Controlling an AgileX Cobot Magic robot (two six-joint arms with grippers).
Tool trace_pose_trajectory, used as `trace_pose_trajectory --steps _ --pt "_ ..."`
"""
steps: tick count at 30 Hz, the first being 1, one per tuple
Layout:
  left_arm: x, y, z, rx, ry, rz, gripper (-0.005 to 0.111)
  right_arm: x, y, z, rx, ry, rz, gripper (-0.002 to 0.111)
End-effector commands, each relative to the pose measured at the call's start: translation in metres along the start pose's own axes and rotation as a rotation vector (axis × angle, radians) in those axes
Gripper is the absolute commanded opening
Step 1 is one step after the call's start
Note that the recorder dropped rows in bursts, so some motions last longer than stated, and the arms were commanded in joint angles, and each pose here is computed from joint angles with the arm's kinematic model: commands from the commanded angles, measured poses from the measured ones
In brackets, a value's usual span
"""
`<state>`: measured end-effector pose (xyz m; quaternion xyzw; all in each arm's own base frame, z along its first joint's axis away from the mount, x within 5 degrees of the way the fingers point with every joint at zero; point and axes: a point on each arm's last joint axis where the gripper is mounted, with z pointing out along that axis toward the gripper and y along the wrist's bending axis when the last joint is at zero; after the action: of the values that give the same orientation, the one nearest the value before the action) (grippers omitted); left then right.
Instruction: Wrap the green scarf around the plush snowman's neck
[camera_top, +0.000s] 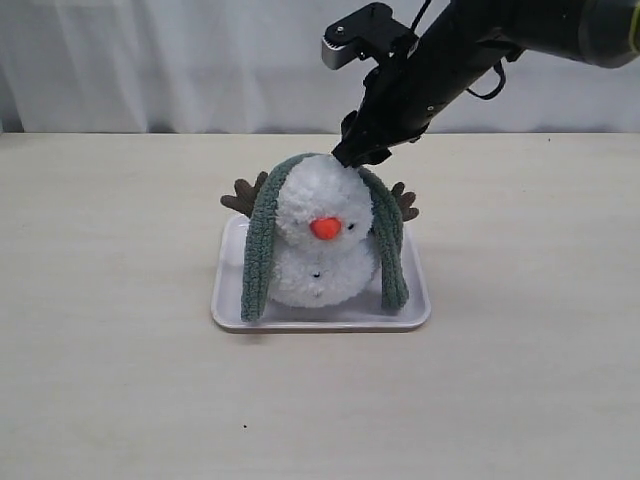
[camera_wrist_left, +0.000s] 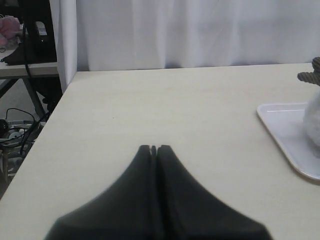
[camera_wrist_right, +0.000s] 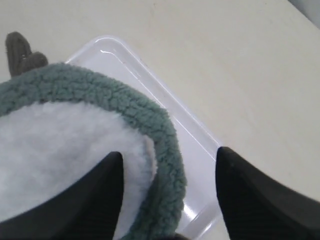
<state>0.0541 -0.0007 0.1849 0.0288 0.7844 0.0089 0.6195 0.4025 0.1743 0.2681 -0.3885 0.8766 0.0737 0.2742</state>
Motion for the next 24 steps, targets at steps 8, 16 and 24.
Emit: trace_pose_trajectory --steps 8,16,24 --pt "0.0 0.0 0.0 -0.002 -0.014 -0.002 0.0 -0.012 0.018 -0.059 -0.099 -0.097 0.085 0.053" --pt "0.0 0.0 0.0 -0.002 -0.014 -0.002 0.0 -0.028 0.08 -0.047 -0.214 -0.083 -0.075 0.044" --pt "0.0 0.0 0.0 -0.002 -0.014 -0.002 0.0 -0.043 0.1 -0.012 0.186 -0.045 0.002 0.04"
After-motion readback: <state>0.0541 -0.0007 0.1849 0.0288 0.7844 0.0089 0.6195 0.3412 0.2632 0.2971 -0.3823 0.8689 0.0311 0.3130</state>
